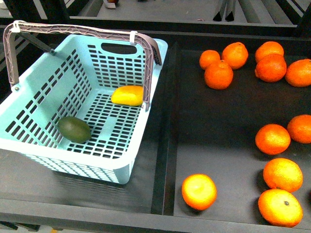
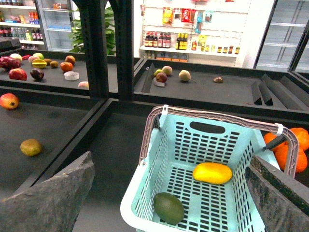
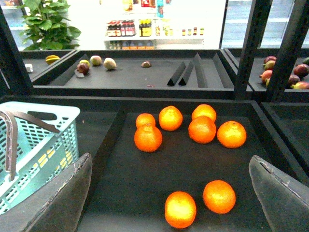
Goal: Pick mango and avocado into basket
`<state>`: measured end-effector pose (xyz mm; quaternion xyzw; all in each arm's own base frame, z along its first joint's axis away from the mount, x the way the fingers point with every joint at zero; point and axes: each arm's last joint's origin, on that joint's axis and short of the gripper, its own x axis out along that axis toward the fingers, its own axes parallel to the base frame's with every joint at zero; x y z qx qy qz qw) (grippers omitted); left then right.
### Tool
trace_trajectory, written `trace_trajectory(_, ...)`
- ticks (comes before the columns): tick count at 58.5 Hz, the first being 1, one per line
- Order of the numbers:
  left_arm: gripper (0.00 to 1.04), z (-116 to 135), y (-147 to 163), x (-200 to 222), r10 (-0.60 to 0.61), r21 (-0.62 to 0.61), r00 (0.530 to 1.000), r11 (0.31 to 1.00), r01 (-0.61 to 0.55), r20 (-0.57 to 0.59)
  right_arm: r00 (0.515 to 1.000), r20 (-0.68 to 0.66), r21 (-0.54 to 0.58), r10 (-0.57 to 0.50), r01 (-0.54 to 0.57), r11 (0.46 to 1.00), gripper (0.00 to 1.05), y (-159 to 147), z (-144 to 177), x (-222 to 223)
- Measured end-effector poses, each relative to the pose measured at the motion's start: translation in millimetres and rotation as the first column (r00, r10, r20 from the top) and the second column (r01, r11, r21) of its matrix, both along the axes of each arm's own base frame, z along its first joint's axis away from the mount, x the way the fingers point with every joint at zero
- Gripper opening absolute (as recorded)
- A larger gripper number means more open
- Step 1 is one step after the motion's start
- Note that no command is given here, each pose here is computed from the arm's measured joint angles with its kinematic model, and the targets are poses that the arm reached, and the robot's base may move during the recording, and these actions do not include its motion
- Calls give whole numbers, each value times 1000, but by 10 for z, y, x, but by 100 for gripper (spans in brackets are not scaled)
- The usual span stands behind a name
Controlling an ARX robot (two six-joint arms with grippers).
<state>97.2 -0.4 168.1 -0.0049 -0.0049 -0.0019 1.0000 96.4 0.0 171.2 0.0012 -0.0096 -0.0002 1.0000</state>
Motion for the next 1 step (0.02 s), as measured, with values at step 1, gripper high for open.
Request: trace_trajectory(1,96,0,0,0,0,0,1000,1000,0,0,1000,0,0,0,0,1000,96,0,-1,0)
